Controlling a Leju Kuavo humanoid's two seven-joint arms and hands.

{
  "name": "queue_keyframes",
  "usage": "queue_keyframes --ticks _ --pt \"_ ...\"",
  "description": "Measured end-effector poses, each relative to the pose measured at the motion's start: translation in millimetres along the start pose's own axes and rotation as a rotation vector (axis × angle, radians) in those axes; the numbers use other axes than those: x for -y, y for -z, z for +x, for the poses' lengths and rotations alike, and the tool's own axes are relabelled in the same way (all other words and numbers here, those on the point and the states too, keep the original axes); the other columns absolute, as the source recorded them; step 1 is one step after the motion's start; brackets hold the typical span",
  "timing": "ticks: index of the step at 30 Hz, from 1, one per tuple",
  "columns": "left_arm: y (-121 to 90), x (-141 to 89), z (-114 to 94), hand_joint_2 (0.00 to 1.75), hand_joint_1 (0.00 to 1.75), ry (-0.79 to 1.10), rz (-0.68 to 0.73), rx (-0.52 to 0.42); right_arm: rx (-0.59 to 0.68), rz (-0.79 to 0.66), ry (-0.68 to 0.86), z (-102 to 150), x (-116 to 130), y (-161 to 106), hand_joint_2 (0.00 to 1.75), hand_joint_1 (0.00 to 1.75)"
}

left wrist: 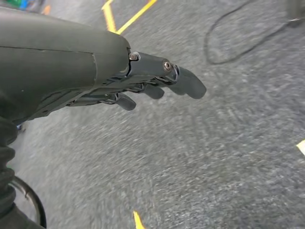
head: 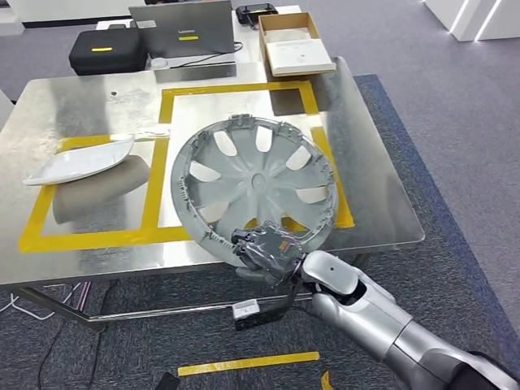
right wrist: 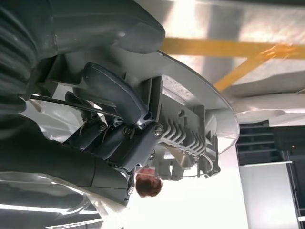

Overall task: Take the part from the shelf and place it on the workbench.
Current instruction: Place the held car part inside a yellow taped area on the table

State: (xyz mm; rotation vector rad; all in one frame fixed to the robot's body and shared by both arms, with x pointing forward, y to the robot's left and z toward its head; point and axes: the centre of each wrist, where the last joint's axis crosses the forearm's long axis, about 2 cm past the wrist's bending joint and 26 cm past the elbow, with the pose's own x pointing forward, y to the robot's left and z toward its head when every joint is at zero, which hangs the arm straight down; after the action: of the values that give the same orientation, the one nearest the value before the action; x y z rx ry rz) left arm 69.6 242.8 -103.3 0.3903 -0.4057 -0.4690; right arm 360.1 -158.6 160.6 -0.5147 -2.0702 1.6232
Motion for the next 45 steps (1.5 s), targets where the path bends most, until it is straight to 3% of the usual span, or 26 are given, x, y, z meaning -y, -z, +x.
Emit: queue_keyframes --ticks 7,10,17,21,24,28,29,33,38,45 --pt "6 -7 30 1.75 0.00 0.008 -0.025 0.121 -0.085 0.022 -0.061 -68 60 26 1.75 1.75" --pt "6 -5 37 1.75 0.00 0.069 -0.071 0.152 -0.151 0.055 -0.103 -83 70 27 1.75 1.75" --pt "4 0 73 1.75 0.00 0.274 -0.193 0.215 -0.228 0.224 -0.300 -84 87 62 1.75 1.75" --pt "5 -2 80 1.75 0.00 0.308 -0.185 0.260 -0.217 0.242 -0.323 -77 91 77 1.75 1.75" --pt "5 -3 79 1.75 0.00 0.362 -0.174 0.347 -0.221 0.261 -0.347 -77 92 80 1.75 1.75" --pt "8 -9 78 1.75 0.00 0.408 -0.206 0.402 -0.225 0.307 -0.385 -72 93 89 0.00 0.00" --pt "10 -11 79 1.75 0.00 0.412 -0.210 0.405 -0.228 0.310 -0.393 -70 95 93 0.00 0.00" --pt "12 -16 84 0.00 0.00 0.441 -0.204 0.421 -0.236 0.290 -0.431 -66 98 100 0.00 0.00" --pt "11 -15 81 0.00 0.00 0.516 -0.207 0.432 -0.182 0.199 -0.486 -62 95 101 0.00 0.00" --pt "12 -16 78 0.00 0.00 0.598 -0.207 0.389 -0.087 0.086 -0.434 -54 79 97 0.00 0.00"
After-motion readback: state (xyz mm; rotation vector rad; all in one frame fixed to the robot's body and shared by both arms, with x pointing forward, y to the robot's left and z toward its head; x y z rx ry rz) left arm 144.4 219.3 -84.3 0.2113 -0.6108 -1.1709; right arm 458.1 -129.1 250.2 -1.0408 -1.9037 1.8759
